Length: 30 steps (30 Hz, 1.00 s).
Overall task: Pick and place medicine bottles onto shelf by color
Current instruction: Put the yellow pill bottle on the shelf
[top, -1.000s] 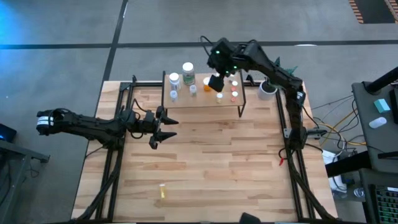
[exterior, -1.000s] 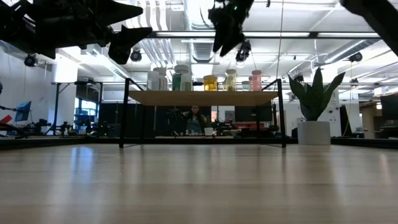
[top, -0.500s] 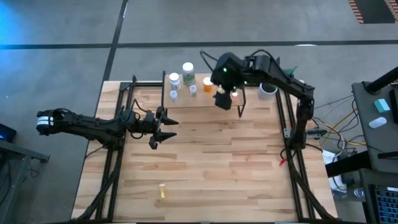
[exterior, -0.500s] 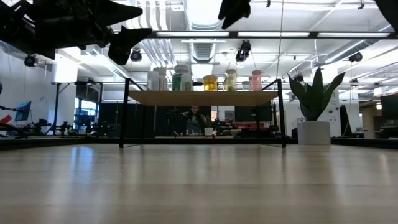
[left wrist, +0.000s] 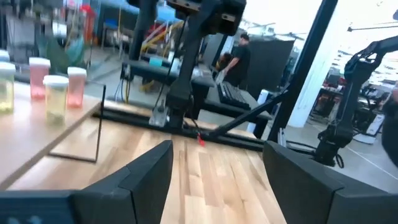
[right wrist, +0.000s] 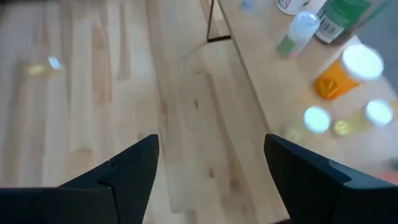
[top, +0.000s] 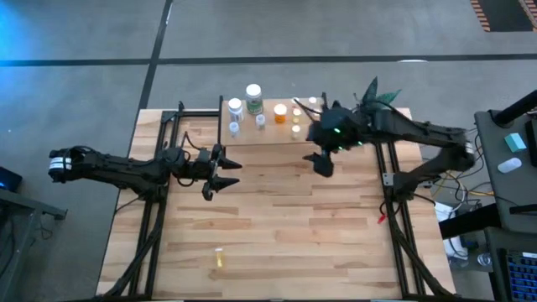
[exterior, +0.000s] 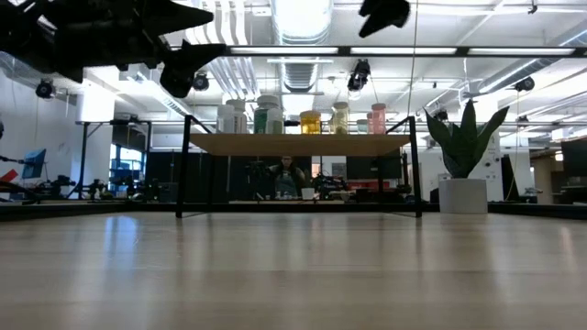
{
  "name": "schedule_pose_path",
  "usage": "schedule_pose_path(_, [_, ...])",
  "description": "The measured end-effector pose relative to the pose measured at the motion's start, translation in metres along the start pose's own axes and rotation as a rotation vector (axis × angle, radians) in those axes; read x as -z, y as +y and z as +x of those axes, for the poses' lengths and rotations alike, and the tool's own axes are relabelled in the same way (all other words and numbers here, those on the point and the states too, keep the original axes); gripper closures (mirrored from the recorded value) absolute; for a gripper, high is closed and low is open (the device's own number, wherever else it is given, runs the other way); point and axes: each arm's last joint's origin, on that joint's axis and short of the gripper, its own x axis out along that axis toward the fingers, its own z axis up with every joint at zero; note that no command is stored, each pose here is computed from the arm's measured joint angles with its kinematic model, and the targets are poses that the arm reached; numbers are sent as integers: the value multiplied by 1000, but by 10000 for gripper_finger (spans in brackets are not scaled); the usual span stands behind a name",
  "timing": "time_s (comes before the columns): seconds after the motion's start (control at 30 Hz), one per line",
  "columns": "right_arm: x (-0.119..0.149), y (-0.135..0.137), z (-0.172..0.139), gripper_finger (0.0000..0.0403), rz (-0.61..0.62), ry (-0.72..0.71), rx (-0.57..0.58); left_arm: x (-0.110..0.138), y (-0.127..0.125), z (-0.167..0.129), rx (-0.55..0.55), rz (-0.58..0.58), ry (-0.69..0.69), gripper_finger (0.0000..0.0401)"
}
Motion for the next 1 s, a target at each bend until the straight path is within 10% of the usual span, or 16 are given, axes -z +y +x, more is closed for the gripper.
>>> schedule_pose_path(0.5, [103,31,-2,124,47,-239,-136,-47,-13,21,-137,-155,481,168])
schedule_pose_path(1.0, [114,39,2,124,39,-307,-184,-8,-63,1,-235,-403,892,168])
